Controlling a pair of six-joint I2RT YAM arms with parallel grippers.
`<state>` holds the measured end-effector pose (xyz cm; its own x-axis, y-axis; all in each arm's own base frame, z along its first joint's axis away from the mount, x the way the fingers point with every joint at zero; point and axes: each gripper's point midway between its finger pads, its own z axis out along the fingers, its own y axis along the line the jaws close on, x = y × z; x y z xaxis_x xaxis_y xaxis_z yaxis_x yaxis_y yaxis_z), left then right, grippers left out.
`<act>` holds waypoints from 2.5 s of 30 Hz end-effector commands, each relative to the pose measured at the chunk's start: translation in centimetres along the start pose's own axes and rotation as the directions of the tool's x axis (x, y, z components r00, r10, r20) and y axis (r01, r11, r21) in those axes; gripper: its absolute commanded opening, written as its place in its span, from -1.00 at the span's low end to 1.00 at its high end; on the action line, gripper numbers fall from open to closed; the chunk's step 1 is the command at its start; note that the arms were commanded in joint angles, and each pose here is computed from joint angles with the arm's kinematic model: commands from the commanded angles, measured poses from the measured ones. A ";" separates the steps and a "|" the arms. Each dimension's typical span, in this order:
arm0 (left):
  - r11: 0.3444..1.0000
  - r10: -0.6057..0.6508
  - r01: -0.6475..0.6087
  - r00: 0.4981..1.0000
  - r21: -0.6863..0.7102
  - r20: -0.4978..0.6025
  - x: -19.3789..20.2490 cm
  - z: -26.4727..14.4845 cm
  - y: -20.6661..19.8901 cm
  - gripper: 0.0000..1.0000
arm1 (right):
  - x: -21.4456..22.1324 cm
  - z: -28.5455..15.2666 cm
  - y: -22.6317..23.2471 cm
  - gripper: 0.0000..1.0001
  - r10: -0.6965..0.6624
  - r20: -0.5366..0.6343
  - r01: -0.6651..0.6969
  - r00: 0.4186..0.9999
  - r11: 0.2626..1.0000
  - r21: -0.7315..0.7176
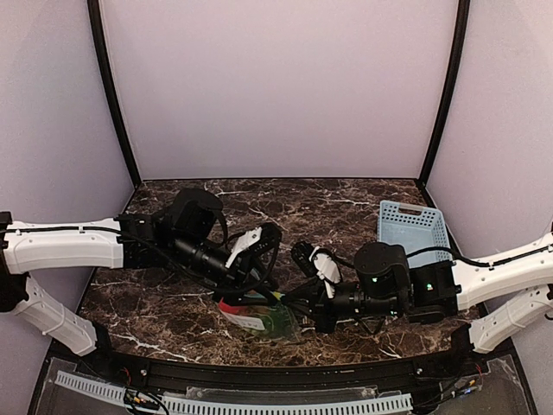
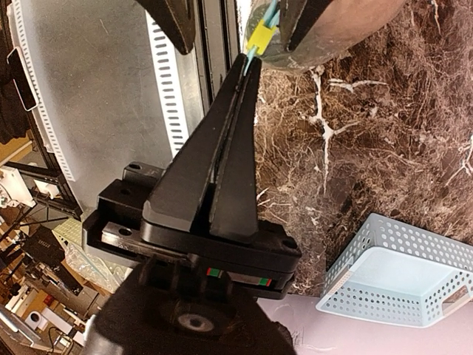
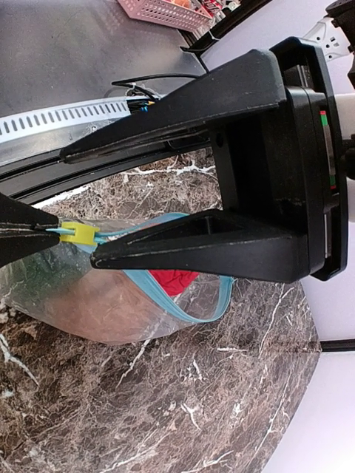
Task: Place the food in the zip-top bag and seal the zipper
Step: Zip the zipper of the food storage bag.
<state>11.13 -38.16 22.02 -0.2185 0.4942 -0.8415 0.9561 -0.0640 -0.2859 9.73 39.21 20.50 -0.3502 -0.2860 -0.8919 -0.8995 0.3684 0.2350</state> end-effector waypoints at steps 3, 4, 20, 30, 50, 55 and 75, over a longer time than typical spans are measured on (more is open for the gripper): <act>0.999 0.038 -0.038 0.999 -0.003 0.001 -1.0 0.4 0.0 -0.13 | -1.8 -0.6 0.8 -1.00 0.013 0.075 -0.010 0.997 0.999 -0.035; 0.999 0.043 -0.043 0.999 -0.002 0.002 -1.1 0.4 -0.1 -0.12 | -1.7 -0.5 0.8 -1.00 0.014 0.073 -0.011 0.997 0.999 -0.037; 0.998 0.049 -0.051 0.998 -0.037 -0.043 0.1 0.3 0.4 -0.43 | -1.7 -0.8 0.4 -1.00 0.028 0.087 -0.026 0.996 0.999 -0.018; 0.999 0.040 -0.042 0.998 -0.029 -0.051 0.3 0.6 0.5 -0.67 | -1.8 -0.7 0.4 -1.00 0.030 0.089 -0.028 0.996 0.999 -0.016; 0.992 -0.007 -0.003 0.997 -0.124 -0.078 1.1 -0.1 1.6 -0.99 | -1.8 -0.7 -3.6 -1.00 0.063 0.097 -0.083 0.993 0.973 0.214; 0.991 -0.020 0.007 0.995 -0.134 -0.094 1.6 -0.1 1.8 -0.99 | -1.6 -0.8 -4.3 -1.00 0.080 0.092 -0.101 0.993 0.962 0.255; 0.976 -0.053 0.019 0.987 -0.216 -0.151 4.1 -1.0 2.7 -0.99 | -1.0 -2.1 -7.5 -1.00 0.139 0.111 -0.172 0.984 0.904 0.391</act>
<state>14.47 -38.22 20.45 -0.1892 0.5388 -0.8209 0.9819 0.1045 -0.1577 13.39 37.30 20.08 -0.4338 -0.1790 -0.8831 -0.7587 0.6012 0.2509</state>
